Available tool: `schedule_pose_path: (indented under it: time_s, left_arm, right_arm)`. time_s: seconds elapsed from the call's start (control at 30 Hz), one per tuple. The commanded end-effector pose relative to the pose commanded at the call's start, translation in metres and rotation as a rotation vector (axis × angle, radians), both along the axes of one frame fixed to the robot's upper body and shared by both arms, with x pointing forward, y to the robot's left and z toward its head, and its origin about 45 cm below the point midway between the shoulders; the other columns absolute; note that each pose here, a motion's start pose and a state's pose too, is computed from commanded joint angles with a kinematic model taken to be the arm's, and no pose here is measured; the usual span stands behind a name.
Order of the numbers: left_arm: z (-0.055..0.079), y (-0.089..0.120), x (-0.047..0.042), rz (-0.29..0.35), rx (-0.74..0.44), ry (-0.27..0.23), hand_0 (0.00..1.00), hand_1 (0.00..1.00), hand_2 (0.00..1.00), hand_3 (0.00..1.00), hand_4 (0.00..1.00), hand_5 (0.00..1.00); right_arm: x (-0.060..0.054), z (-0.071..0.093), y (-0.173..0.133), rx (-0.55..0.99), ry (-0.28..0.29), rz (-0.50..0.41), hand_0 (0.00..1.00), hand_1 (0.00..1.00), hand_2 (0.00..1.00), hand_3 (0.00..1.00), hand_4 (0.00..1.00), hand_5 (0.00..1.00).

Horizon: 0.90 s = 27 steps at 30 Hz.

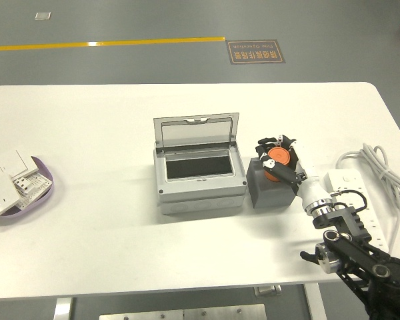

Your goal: Pick up the cylinder from the cube,place it in the box,flap close box

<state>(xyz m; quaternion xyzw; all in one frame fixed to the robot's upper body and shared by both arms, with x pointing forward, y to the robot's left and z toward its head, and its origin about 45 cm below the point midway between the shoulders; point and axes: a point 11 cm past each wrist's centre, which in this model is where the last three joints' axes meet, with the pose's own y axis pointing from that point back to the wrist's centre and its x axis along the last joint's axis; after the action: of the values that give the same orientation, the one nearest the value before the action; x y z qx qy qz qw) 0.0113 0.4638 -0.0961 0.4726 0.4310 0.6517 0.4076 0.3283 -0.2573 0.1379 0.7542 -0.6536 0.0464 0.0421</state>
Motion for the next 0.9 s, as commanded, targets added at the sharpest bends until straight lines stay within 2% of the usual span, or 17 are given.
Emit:
schedule_pose_path:
  time_s: [0.13, 0.17, 0.33, 0.37, 0.9]
  left_arm:
    - [0.0, 0.0, -0.0009, 0.0, -0.001, 0.002, 0.606, 0.642, 0.655, 0.692, 0.814, 0.244]
    - [0.0, 0.0, -0.0011, 0.0, -0.001, 0.002, 0.603, 0.642, 0.654, 0.689, 0.813, 0.243]
    - [0.0, -0.001, -0.001, 0.0, -0.002, 0.002, 0.603, 0.642, 0.654, 0.689, 0.813, 0.243]
    - [0.0, -0.001, -0.0007, 0.0, -0.002, 0.002, 0.603, 0.641, 0.653, 0.691, 0.812, 0.242]
    - [0.0, -0.001, 0.0011, -0.002, -0.002, -0.002, 0.602, 0.641, 0.651, 0.688, 0.811, 0.243]
  right_arm:
    - [0.0, 0.001, 0.001, 0.005, -0.002, 0.003, 0.569, 0.555, 0.483, 0.509, 0.625, 0.064]
    - [0.0, 0.001, 0.001, 0.006, -0.002, 0.004, 0.522, 0.546, 0.481, 0.507, 0.683, 0.126]
    - [0.0, 0.0, 0.002, 0.002, 0.002, 0.011, 0.522, 0.546, 0.481, 0.507, 0.683, 0.126]
    - [-0.001, -0.001, 0.003, -0.001, 0.004, 0.013, 0.519, 0.547, 0.476, 0.503, 0.724, 0.146]
    - [-0.002, -0.011, 0.001, -0.034, 0.031, 0.009, 0.517, 0.547, 0.475, 0.504, 0.734, 0.156]
